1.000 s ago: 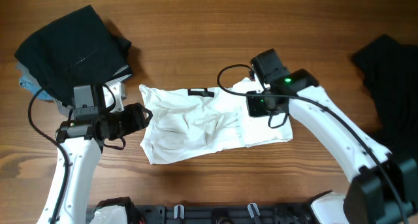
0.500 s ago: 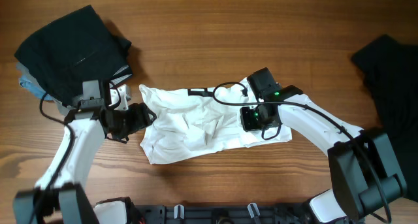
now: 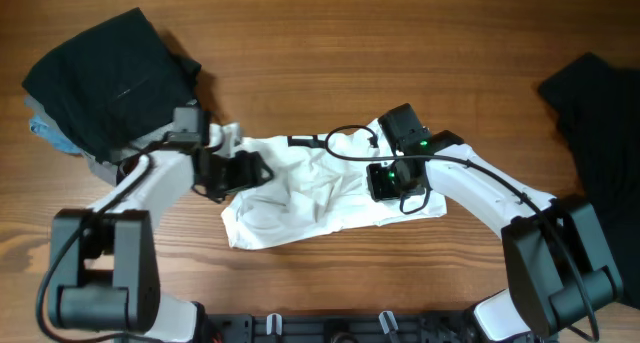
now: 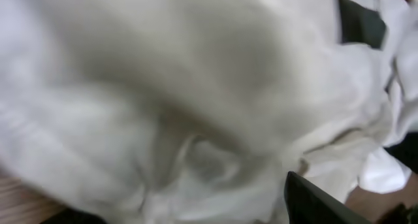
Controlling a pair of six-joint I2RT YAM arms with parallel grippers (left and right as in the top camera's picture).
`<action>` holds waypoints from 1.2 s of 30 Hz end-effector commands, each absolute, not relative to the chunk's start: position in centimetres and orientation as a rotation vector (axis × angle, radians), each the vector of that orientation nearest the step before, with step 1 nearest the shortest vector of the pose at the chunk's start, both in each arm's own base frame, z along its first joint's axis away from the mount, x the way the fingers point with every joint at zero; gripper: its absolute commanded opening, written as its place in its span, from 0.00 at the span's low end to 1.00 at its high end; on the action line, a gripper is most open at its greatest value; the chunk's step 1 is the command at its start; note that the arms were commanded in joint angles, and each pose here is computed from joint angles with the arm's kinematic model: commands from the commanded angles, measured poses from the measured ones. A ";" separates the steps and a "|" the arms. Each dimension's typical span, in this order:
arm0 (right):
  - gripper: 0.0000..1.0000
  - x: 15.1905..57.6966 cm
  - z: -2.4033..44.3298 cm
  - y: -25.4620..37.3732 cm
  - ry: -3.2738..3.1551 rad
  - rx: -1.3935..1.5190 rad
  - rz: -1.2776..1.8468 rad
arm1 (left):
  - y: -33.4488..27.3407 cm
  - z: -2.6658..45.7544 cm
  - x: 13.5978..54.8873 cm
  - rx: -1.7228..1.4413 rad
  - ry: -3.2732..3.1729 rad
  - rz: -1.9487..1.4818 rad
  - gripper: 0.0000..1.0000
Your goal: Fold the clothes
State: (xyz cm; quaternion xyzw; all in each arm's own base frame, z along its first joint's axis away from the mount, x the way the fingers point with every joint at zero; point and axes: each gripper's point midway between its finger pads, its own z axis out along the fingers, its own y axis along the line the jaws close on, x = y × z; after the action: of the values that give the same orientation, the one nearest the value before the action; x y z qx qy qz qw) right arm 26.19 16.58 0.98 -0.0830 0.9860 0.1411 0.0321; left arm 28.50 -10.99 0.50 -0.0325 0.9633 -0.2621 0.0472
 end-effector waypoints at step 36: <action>0.15 31.7 10.4 12.1 2.889 -0.084 0.287 | -13.8 11.4 28.0 -0.204 2.993 -0.290 0.04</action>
State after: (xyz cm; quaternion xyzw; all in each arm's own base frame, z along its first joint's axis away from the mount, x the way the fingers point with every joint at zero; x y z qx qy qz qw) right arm 31.19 12.69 9.56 -0.0264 0.9889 0.1029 0.1039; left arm 28.00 -9.76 11.84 -0.0721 0.9929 -0.0743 0.0592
